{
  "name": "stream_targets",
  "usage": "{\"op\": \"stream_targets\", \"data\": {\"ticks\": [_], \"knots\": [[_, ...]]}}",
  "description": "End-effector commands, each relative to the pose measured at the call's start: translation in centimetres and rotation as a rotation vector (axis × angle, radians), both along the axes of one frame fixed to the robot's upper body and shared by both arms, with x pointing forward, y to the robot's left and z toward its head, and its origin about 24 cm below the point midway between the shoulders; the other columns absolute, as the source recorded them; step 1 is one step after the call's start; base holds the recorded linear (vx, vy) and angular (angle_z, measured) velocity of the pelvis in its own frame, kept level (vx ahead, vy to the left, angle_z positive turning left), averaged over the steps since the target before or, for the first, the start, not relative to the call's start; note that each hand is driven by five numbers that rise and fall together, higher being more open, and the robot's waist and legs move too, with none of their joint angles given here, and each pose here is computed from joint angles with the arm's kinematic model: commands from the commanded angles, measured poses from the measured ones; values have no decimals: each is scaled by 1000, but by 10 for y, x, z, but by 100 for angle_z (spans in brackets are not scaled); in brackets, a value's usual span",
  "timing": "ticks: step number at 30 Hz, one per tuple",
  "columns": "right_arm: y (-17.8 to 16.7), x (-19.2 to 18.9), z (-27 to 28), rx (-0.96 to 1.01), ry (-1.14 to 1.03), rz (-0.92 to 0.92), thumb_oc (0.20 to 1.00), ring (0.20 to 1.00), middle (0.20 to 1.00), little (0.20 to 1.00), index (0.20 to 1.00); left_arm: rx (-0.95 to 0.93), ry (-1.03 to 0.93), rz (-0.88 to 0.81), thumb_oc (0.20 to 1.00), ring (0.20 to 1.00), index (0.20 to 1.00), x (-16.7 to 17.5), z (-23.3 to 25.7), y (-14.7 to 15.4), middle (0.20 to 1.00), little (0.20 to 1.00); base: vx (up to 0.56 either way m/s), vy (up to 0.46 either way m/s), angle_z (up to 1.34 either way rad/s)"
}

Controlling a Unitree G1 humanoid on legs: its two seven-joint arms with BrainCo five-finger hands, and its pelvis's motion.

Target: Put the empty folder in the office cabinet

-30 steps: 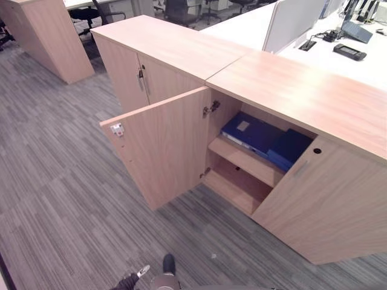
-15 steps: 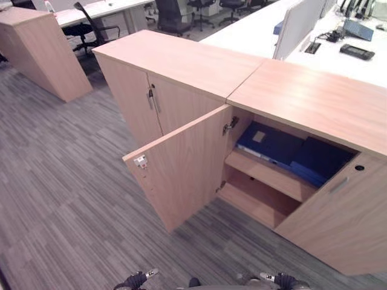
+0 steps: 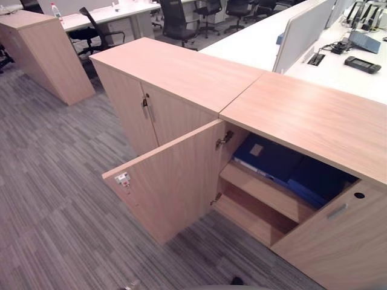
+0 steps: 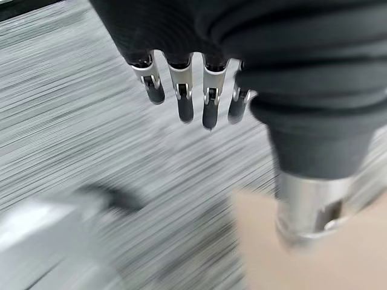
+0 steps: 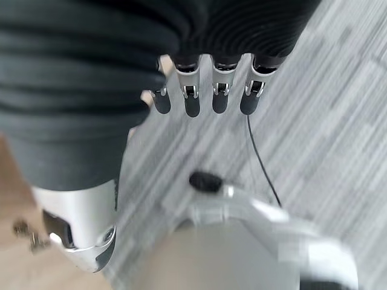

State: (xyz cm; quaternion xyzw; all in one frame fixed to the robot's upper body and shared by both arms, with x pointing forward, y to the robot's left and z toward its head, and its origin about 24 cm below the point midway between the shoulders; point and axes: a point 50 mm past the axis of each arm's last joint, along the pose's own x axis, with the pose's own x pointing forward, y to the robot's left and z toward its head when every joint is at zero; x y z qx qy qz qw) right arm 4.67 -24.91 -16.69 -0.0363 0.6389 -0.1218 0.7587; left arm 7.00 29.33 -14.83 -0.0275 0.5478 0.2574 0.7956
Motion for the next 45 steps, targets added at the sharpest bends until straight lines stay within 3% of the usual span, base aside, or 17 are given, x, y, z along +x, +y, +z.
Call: {"op": "stream_targets", "data": {"ticks": [1, 4, 8, 9, 13, 17, 25, 31, 33, 34, 36, 38, 42, 45], "knots": [[6, 4, -1, 7, -20, -62, 1000, 1000, 1000, 1000, 1000, 69, -94, -66, 1000, 1000, 1000, 29, 9, 3, 1000, 1000, 0, 0, 0], [3, 1, -1, -3, -22, -87, 1000, 1000, 1000, 1000, 1000, 181, -363, -210, 1000, 1000, 1000, 95, 49, 11, 1000, 1000, 0, 0, 0], [1, -1, -1, -3, -21, -88, 1000, 1000, 1000, 1000, 1000, 284, -457, -247, 1000, 1000, 1000, 121, 76, 27, 1000, 1000, 0, 0, 0], [0, -3, 0, 0, -20, -85, 1000, 1000, 1000, 1000, 1000, 345, -528, -273, 1000, 1000, 1000, 142, 97, 33, 1000, 1000, 6, -15, -5], [-4, -2, 1, -7, -20, -67, 1000, 1000, 1000, 1000, 1000, 386, -652, -312, 1000, 1000, 1000, 178, 128, 30, 1000, 1000, 0, -2, -1], [-5, -2, 1, -11, -17, -54, 1000, 1000, 1000, 1000, 1000, 366, -677, -339, 1000, 1000, 1000, 196, 134, 20, 1000, 1000, 5, 5, -4], [-11, 6, 4, -25, -46, -50, 1000, 1000, 1000, 1000, 1000, 394, -685, -318, 1000, 1000, 1000, 225, 156, 28, 1000, 1000, -4, 7, -6], [-8, 9, 3, -22, -48, -40, 1000, 1000, 1000, 1000, 1000, 347, -773, -502, 1000, 1000, 1000, 255, 165, -25, 1000, 1000, -14, 2, -3], [-5, 11, 3, -17, -52, -40, 1000, 1000, 1000, 1000, 1000, 288, -803, -600, 1000, 1000, 1000, 262, 161, -61, 1000, 1000, -34, 10, 6], [-4, 13, 3, -15, -54, -43, 1000, 1000, 1000, 1000, 1000, 219, -835, -697, 1000, 1000, 1000, 265, 157, -99, 1000, 1000, -45, 17, 11], [-3, 16, 3, -16, -61, -43, 1000, 1000, 1000, 1000, 1000, 188, -856, -736, 1000, 1000, 1000, 266, 157, -116, 1000, 1000, -38, 13, 20], [4, 35, 4, -13, -110, -34, 1000, 1000, 1000, 1000, 1000, -12, -960, -966, 1000, 1000, 1000, 253, 160, -194, 1000, 1000, -80, 16, 26], [10, 51, 6, 2, -151, -39, 1000, 1000, 1000, 1000, 1000, -392, -1111, -1223, 1000, 1000, 1000, 220, 185, -259, 1000, 1000, -52, 19, 30], [14, 51, 5, 21, -142, -20, 1000, 1000, 1000, 1000, 1000, -612, -1105, -1310, 1000, 1000, 1000, 202, 192, -274, 1000, 1000, -18, 25, 18]]}}
